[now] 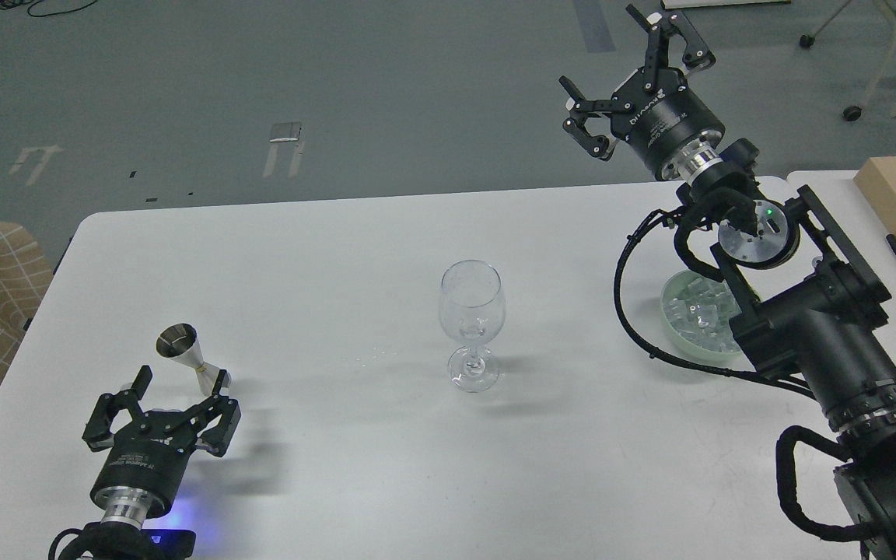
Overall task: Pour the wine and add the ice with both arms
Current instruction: 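Position the open left gripper around the metal jigger, then close the left gripper on the metal jigger, then lift the metal jigger with the left gripper toward the wine glass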
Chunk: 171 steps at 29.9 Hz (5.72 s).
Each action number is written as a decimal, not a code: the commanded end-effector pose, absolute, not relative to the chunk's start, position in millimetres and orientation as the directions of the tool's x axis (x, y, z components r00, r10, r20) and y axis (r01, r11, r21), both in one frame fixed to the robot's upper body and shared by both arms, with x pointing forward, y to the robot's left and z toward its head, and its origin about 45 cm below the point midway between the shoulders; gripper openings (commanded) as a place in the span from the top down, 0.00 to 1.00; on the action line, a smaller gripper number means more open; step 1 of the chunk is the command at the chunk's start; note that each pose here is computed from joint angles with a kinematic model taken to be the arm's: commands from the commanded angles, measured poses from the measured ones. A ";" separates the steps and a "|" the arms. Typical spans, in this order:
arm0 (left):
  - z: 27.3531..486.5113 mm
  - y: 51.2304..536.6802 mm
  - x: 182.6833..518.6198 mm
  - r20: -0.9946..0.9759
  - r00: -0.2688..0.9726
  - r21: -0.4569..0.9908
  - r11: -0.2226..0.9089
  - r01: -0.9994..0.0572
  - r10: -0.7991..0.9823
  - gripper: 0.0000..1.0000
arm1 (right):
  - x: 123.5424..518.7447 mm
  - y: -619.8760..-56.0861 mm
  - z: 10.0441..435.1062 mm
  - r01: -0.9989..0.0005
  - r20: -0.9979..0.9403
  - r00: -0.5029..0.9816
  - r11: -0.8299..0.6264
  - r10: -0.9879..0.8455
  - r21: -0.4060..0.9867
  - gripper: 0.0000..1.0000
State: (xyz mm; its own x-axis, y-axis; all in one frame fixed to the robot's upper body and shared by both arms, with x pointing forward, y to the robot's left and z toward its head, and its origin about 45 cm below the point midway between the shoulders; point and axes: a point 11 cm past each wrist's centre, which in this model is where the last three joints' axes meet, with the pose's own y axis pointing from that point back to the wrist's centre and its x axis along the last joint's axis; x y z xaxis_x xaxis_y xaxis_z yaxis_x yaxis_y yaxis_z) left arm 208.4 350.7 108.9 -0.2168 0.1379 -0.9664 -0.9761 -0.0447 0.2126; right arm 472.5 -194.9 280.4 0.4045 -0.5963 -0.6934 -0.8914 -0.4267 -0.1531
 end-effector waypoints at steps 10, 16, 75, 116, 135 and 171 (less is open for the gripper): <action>109.2 352.6 215.3 -0.978 -0.200 0.197 -0.057 -0.979 0.065 0.04 | 473.2 -195.7 279.5 -0.896 -0.696 0.393 -0.420 -0.602 -0.143 0.00; 107.3 353.0 214.5 -0.977 -0.206 0.202 -0.059 -0.978 0.063 0.04 | 473.2 -195.7 279.5 -0.896 -0.697 0.392 -0.419 -0.601 -0.143 0.00; 91.5 354.9 247.2 -0.977 -0.206 0.200 -0.100 -0.975 0.050 0.13 | 473.6 -196.7 277.0 -0.899 -0.698 0.385 -0.416 -0.604 -0.135 0.00; 93.0 356.1 248.2 -0.980 -0.192 0.185 -0.111 -0.977 0.056 0.52 | 473.2 -193.7 274.5 -0.896 -0.694 0.386 -0.425 -0.608 -0.126 0.00; 96.9 357.0 248.2 -0.986 -0.157 0.149 -0.112 -0.982 0.063 0.71 | 473.1 -193.3 274.4 -0.896 -0.693 0.386 -0.426 -0.608 -0.125 0.00; 111.8 344.3 260.2 -0.994 -0.060 0.054 -0.068 -0.996 0.086 0.97 | 472.8 -193.5 273.6 -0.896 -0.694 0.385 -0.426 -0.608 -0.124 0.00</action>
